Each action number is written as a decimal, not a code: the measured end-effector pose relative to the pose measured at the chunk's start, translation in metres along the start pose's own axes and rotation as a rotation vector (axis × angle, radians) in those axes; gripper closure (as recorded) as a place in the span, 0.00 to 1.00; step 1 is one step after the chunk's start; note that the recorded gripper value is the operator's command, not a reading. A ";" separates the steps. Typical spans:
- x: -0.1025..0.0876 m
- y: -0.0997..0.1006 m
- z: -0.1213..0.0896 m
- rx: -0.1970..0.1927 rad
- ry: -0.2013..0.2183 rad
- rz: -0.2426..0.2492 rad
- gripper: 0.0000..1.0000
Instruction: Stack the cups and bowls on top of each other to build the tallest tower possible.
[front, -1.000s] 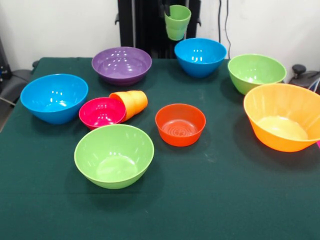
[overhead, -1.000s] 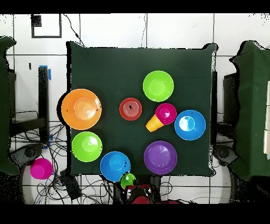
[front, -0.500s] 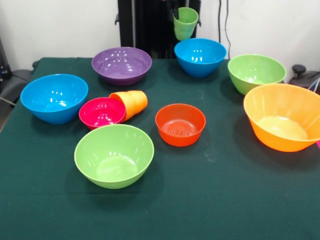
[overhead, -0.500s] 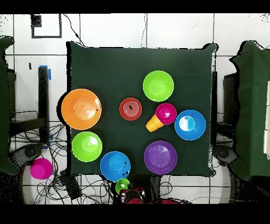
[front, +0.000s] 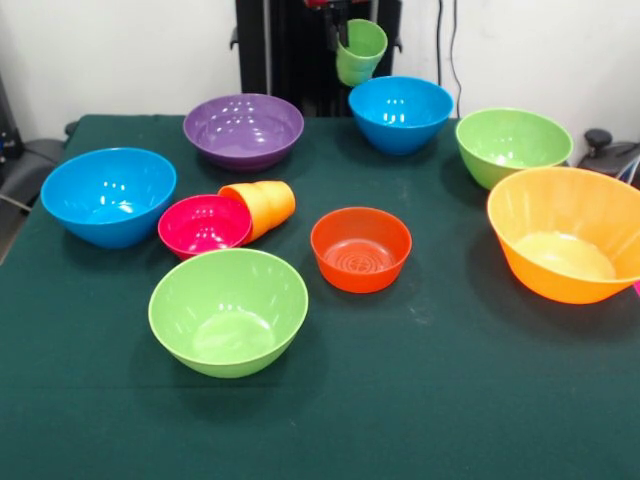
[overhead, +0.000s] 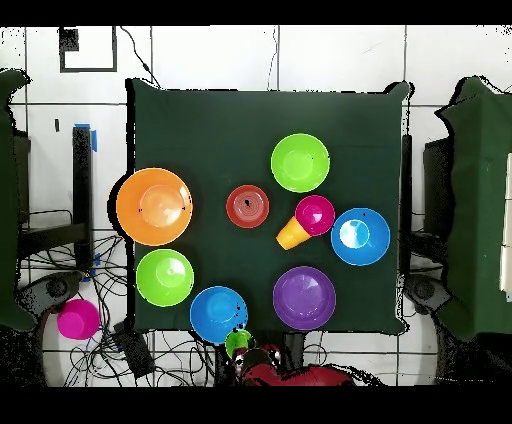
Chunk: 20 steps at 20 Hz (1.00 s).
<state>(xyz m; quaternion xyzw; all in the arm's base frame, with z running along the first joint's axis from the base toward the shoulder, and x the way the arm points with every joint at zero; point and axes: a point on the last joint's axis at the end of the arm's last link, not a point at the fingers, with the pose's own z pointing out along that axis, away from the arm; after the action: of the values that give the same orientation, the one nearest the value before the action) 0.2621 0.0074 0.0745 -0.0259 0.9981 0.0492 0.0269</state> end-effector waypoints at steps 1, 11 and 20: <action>-0.003 -0.001 -0.001 0.005 -0.004 -0.007 1.00; -0.053 -0.010 -0.023 0.061 -0.124 -0.055 1.00; -0.078 -0.021 -0.034 0.100 -0.091 0.004 1.00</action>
<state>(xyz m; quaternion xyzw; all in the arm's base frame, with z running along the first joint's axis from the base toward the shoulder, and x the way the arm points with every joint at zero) 0.3396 -0.0132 0.1103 -0.0201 0.9971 0.0003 0.0733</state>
